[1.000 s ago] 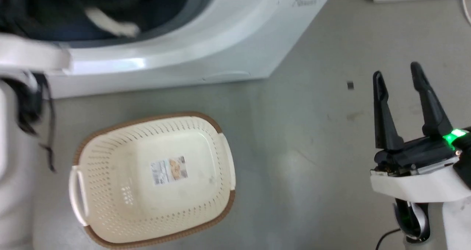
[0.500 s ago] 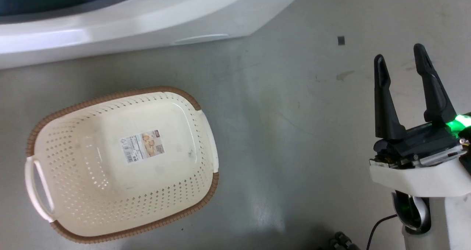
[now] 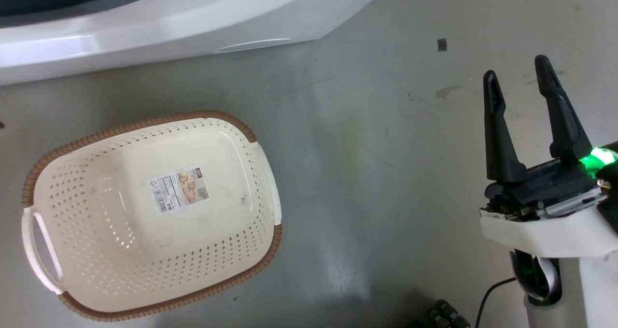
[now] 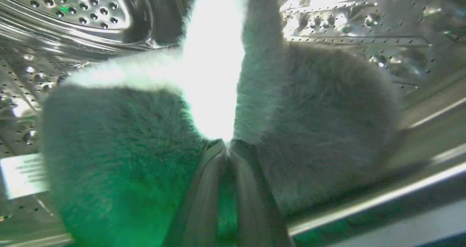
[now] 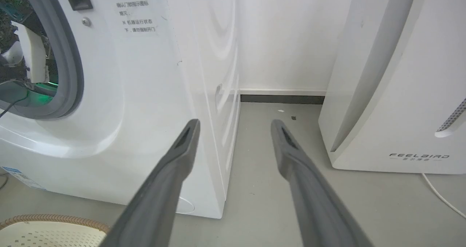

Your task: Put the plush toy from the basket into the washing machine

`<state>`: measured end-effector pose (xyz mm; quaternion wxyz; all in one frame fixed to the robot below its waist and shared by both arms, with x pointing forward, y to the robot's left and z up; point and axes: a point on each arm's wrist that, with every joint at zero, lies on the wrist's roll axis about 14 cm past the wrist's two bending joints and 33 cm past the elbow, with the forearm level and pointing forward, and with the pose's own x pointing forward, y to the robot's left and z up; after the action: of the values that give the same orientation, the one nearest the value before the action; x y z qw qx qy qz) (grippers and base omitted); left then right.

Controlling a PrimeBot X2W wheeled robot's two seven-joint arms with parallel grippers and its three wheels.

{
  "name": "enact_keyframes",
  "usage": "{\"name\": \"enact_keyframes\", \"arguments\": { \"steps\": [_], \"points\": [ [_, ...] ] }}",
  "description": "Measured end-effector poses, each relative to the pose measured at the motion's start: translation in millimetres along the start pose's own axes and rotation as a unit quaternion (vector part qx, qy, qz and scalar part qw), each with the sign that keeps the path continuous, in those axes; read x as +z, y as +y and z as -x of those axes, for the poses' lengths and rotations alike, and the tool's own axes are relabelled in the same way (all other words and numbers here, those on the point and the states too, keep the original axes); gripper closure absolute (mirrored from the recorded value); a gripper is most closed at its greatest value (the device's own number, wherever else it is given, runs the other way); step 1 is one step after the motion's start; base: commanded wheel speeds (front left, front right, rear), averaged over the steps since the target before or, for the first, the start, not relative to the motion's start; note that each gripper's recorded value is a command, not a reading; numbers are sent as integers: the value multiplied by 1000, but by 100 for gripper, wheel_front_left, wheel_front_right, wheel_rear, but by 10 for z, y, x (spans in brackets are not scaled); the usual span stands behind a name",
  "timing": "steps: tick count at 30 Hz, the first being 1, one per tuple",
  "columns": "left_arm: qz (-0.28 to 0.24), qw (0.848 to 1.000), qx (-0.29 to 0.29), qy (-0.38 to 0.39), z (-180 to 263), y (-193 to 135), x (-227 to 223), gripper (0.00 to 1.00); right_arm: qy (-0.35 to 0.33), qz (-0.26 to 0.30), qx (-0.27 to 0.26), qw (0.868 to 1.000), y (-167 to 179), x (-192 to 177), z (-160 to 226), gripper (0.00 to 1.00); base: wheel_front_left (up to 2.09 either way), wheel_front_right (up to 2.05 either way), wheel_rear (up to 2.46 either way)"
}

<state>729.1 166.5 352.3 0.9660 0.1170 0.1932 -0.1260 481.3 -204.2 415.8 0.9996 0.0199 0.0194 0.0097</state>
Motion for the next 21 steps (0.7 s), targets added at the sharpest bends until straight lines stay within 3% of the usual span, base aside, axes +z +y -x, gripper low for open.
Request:
{"name": "enact_keyframes", "arguments": {
  "steps": [2,3,4,5,14,21],
  "points": [
    [-6,1000,-7,3,23,-31,1,100,-4,-1,1,1000,7,31,-7,0,0,0,0],
    [-6,1000,-9,1,40,-33,18,82,-7,-1,2,1000,10,54,-11,0,0,0,0],
    [-12,1000,-11,-2,61,-32,35,13,-9,-1,2,1000,13,73,-10,0,0,0,0],
    [-18,1000,-12,-6,88,-25,50,0,-11,-1,2,1000,17,92,-8,0,0,0,0],
    [-16,998,-12,-63,559,-6,212,0,-47,4,-1,999,3,449,58,0,0,0,0],
    [8,992,-28,-125,1131,-244,529,0,-66,12,4,998,72,704,250,0,0,0,0]
  ]
}}
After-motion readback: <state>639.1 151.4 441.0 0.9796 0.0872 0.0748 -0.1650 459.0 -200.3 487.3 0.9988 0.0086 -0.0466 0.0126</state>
